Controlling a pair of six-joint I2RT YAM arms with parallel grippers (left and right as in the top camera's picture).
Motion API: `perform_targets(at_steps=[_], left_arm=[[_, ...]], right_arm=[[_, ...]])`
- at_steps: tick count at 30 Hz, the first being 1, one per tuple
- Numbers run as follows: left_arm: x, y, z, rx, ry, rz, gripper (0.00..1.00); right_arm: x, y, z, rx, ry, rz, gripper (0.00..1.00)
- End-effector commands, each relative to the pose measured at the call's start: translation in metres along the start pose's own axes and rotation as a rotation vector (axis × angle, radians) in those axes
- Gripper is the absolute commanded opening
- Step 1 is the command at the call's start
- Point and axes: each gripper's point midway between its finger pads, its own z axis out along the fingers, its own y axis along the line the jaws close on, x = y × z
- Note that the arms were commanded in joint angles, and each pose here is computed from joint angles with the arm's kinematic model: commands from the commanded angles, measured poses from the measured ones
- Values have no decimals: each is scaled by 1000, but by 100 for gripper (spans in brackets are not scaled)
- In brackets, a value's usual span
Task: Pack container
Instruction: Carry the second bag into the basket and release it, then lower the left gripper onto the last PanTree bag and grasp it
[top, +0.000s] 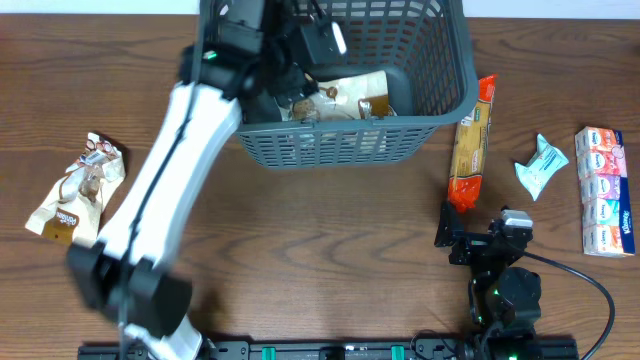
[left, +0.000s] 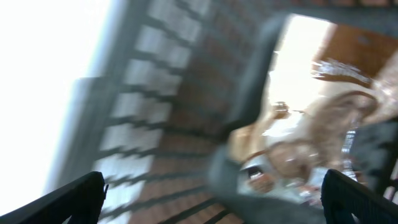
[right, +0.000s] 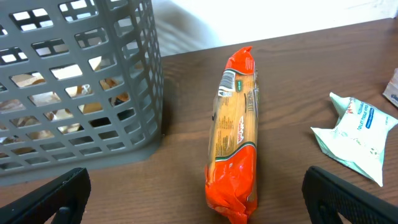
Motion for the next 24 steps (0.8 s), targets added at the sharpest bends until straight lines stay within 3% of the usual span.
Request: perform_targets(at_steps=[1, 5, 12, 17, 24], left_arm=[[1, 43, -69, -202, 16, -29, 99], [24, 76, -131, -362, 25, -209, 99], [157, 96, -206, -533, 300, -639, 99], [268, 70, -218, -487, 581, -844, 99], [364, 16, -191, -300, 768, -955, 99]], right_arm=[[2, 1, 0, -5, 5, -16, 99], [2, 1, 0, -5, 5, -16, 99], [2, 1, 0, -5, 5, -16, 99], [2, 1, 0, -5, 5, -17, 99], [2, 1, 0, -5, 5, -17, 99]])
